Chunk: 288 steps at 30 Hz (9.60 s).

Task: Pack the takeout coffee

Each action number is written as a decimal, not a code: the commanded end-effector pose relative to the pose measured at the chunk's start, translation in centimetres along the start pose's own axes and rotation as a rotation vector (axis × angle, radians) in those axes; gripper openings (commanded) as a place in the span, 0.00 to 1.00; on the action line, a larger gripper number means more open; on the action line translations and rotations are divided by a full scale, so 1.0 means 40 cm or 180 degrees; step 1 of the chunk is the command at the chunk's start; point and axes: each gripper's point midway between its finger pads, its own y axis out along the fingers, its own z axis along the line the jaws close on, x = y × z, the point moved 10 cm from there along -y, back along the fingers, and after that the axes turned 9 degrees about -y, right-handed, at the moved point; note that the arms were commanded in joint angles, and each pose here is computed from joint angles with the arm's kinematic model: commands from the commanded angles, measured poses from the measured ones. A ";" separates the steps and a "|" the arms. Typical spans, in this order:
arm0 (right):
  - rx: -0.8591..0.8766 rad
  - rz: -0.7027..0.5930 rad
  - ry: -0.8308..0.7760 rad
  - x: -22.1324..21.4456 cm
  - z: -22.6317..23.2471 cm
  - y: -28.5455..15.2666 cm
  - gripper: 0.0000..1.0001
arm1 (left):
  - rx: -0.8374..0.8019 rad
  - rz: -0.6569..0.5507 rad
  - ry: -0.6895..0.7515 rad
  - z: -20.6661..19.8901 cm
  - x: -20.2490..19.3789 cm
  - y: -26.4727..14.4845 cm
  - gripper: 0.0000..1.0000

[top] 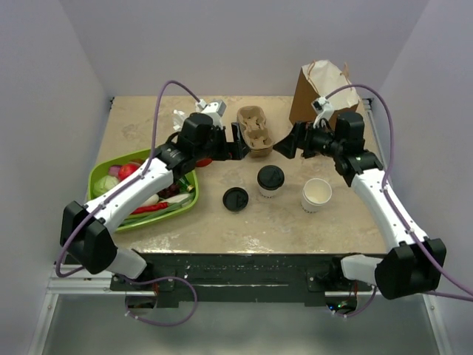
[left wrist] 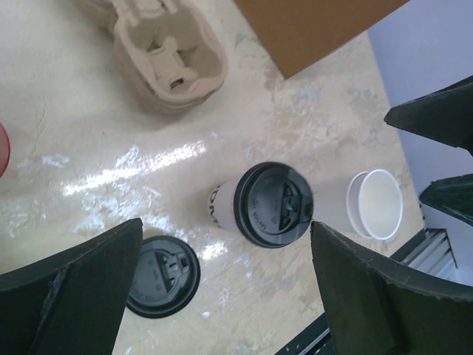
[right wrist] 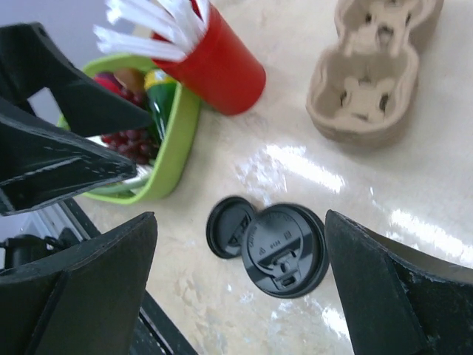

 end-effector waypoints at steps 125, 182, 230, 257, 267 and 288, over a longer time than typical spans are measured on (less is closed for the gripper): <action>-0.0718 0.0239 -0.0537 -0.009 0.028 0.178 0.98 | -0.0010 0.0347 -0.0259 0.108 -0.046 0.050 1.00; -0.1700 0.1545 -0.0998 -0.029 -0.246 0.549 0.35 | 0.0956 -0.0107 0.0045 0.138 -0.005 -0.095 1.00; -0.1409 0.0445 -0.1082 0.153 -0.101 0.374 0.00 | 0.0921 -0.0145 0.0024 0.131 0.000 -0.109 1.00; -0.1716 0.0544 -0.0043 -0.151 0.015 -0.014 0.00 | 0.0439 -0.0028 -0.0021 0.116 -0.016 -0.070 1.00; -0.1723 0.0216 -0.0120 -0.108 0.048 -0.085 0.00 | 0.0258 -0.0150 -0.0093 0.082 0.018 -0.058 1.00; -0.3108 -0.1931 -0.0229 0.123 0.118 -0.406 0.00 | -0.1046 -0.1012 -0.0530 -0.373 0.218 0.373 1.00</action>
